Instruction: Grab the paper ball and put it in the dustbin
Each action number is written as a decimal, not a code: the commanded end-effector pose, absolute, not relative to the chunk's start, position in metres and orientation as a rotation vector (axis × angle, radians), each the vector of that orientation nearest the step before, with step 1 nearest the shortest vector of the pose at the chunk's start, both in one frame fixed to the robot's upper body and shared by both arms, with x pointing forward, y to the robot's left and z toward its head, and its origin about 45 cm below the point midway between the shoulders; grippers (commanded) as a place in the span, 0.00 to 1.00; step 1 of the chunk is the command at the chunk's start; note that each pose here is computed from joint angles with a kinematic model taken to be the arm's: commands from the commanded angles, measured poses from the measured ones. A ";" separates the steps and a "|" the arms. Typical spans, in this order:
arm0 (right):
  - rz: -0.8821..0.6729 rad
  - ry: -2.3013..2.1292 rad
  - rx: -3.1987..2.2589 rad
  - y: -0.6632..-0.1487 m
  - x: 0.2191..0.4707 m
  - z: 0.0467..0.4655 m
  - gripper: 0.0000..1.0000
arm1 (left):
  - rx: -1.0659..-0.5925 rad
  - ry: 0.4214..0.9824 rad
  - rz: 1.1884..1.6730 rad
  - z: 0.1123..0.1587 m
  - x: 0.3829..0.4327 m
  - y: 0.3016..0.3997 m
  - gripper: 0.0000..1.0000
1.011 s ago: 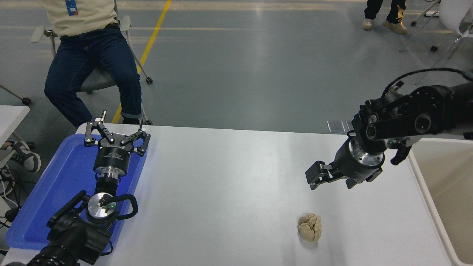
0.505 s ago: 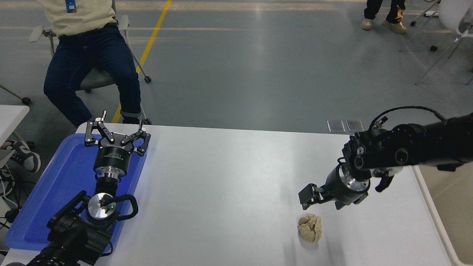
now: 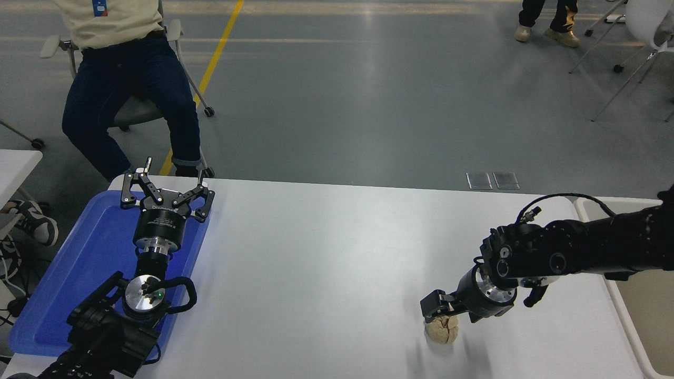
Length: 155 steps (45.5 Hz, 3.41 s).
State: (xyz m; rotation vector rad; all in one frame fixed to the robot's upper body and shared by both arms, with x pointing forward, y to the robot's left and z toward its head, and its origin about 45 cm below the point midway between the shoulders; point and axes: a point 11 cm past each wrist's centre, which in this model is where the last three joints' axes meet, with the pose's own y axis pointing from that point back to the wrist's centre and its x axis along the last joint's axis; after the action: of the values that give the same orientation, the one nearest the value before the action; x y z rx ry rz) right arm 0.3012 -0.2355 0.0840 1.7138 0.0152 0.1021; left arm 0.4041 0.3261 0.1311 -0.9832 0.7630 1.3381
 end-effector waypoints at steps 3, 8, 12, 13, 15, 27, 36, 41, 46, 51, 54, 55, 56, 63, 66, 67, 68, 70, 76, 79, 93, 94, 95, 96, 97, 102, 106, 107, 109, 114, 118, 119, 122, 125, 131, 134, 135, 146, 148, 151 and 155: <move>0.130 0.024 1.712 -0.232 0.296 0.071 1.00 | -0.983 0.763 1.338 0.1312 0.4041 0.3261 1.00; 0.135 0.021 1.708 -0.232 0.297 0.068 0.99 | -0.983 0.763 1.338 0.1312 0.4041 0.3261 1.00; 0.140 0.022 1.708 -0.230 0.296 0.065 0.98 | -0.983 0.763 1.338 0.1312 0.4041 0.3261 1.00; 0.145 0.018 1.708 -0.229 0.296 0.065 0.98 | -0.985 0.764 1.339 0.1312 0.4041 0.3262 1.00; 0.150 0.011 1.709 -0.229 0.297 0.064 0.98 | -0.985 0.764 1.339 0.1312 0.4041 0.3262 1.00; 0.162 0.006 1.703 -0.230 0.298 0.063 0.59 | -0.983 0.763 1.338 0.1312 0.4041 0.3261 1.00; 0.200 0.015 1.690 -0.230 0.299 0.061 0.00 | -0.983 0.763 1.338 0.1312 0.4041 0.3261 1.00; 0.203 0.015 1.689 -0.230 0.300 0.062 0.00 | -0.983 0.763 1.338 0.1312 0.4041 0.3261 1.00; 0.202 0.014 1.685 -0.232 0.302 0.065 0.00 | -0.983 0.763 1.338 0.1312 0.4041 0.3261 1.00; 0.204 -0.004 1.667 -0.243 0.310 0.075 0.00 | -0.983 0.763 1.338 0.1312 0.4041 0.3261 1.00; 0.211 -0.013 1.656 -0.249 0.315 0.085 0.00 | -0.983 0.763 1.338 0.1312 0.4041 0.3261 1.00; 0.211 -0.009 1.653 -0.251 0.316 0.088 0.00 | -0.983 0.763 1.338 0.1312 0.4041 0.3261 1.00; 0.208 -0.009 1.649 -0.255 0.317 0.092 0.00 | -0.983 0.763 1.338 0.1312 0.4041 0.3261 1.00; 0.210 -0.023 1.613 -0.276 0.329 0.132 0.00 | -0.983 0.763 1.338 0.1312 0.4041 0.3261 1.00; 0.219 -0.022 1.591 -0.284 0.332 0.153 0.00 | -0.983 0.763 1.338 0.1312 0.4041 0.3261 1.00; 0.225 -0.022 1.584 -0.286 0.333 0.160 0.00 | -0.983 0.763 1.338 0.1312 0.4041 0.3261 1.00; 0.228 -0.021 1.580 -0.288 0.334 0.168 0.00 | -0.983 0.763 1.338 0.1312 0.4041 0.3261 1.00; 0.238 -0.020 1.569 -0.291 0.336 0.184 0.00 | -0.983 0.763 1.338 0.1312 0.4041 0.3261 1.00; 0.246 -0.029 1.547 -0.294 0.337 0.233 0.00 | -0.983 0.763 1.338 0.1312 0.4041 0.3261 1.00; 0.258 -0.036 1.537 -0.292 0.338 0.258 0.00 | -0.983 0.763 1.338 0.1312 0.4041 0.3261 1.00; 0.297 -0.062 1.488 -0.282 0.338 0.334 0.00 | -0.983 0.763 1.338 0.1312 0.4041 0.3261 1.00; 0.299 -0.064 1.488 -0.280 0.337 0.336 0.00 | -0.983 0.763 1.338 0.1312 0.4041 0.3261 1.00; 0.301 -0.067 1.490 -0.278 0.337 0.339 0.00 | -0.983 0.763 1.338 0.1312 0.4041 0.3261 1.00; 0.301 -0.069 1.493 -0.276 0.337 0.341 0.00 | -0.983 0.763 1.338 0.1312 0.4041 0.3261 1.00; 0.301 -0.071 1.494 -0.275 0.336 0.344 0.00 | -0.983 0.763 1.338 0.1312 0.4041 0.3261 1.00; 0.301 -0.076 1.480 -0.272 0.333 0.357 0.00 | -0.983 0.763 1.338 0.1312 0.4041 0.3261 1.00; 0.318 -0.081 1.476 -0.269 0.333 0.366 0.00 | -0.983 0.762 1.339 0.1314 0.4041 0.3268 1.00; 0.320 -0.082 1.477 -0.268 0.333 0.367 0.00 | -0.983 0.763 1.338 0.1312 0.4041 0.3261 1.00; 0.318 -0.079 1.477 -0.267 0.332 0.369 0.00 | -0.983 0.763 1.338 0.1312 0.4041 0.3261 1.00; 0.324 -0.082 1.474 -0.267 0.332 0.374 0.00 | -0.983 0.763 1.338 0.1312 0.4041 0.3261 1.00; 0.327 -0.086 1.474 -0.267 0.332 0.376 0.00 | -0.983 0.762 1.339 0.1314 0.4041 0.3268 1.00; 0.329 -0.087 1.474 -0.266 0.332 0.377 0.00 | -0.983 0.762 1.339 0.1314 0.4041 0.3268 1.00; 0.319 -0.099 1.475 -0.269 0.332 0.377 0.00 | -0.983 0.763 1.338 0.1312 0.4041 0.3261 1.00; 0.302 -0.115 1.467 -0.276 0.331 0.376 0.00 | -0.983 0.763 1.338 0.1312 0.4041 0.3261 1.00; 0.251 -0.166 1.474 -0.299 0.329 0.375 0.00 | -0.983 0.762 1.339 0.1314 0.4041 0.3268 1.00; 0.228 -0.197 1.492 -0.310 0.328 0.375 0.00 | -0.983 0.763 1.338 0.1312 0.4041 0.3261 1.00; 0.219 -0.209 1.498 -0.314 0.327 0.374 0.00 | -0.983 0.763 1.338 0.1312 0.4041 0.3261 1.00; 0.125 -0.349 1.502 -0.386 0.322 0.367 0.00 | -0.983 0.763 1.341 0.1312 0.4041 0.3270 1.00; 0.110 -0.372 1.490 -0.402 0.322 0.366 0.00 | -0.983 0.763 1.341 0.1312 0.4041 0.3270 1.00; 0.074 -0.407 1.480 -0.427 0.319 0.364 0.00 | -0.983 0.763 1.341 0.1312 0.4041 0.3270 1.00; 0.021 -0.455 1.460 -0.462 0.313 0.361 0.00 | -0.984 0.762 1.339 0.1314 0.4041 0.3269 1.00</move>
State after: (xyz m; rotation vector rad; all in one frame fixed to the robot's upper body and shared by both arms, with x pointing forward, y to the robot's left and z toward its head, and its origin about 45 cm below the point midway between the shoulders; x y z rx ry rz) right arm 0.3269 -0.3809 0.3699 1.4987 -0.3341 0.1385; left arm 0.4041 0.3265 0.1313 -0.9839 0.7627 1.3388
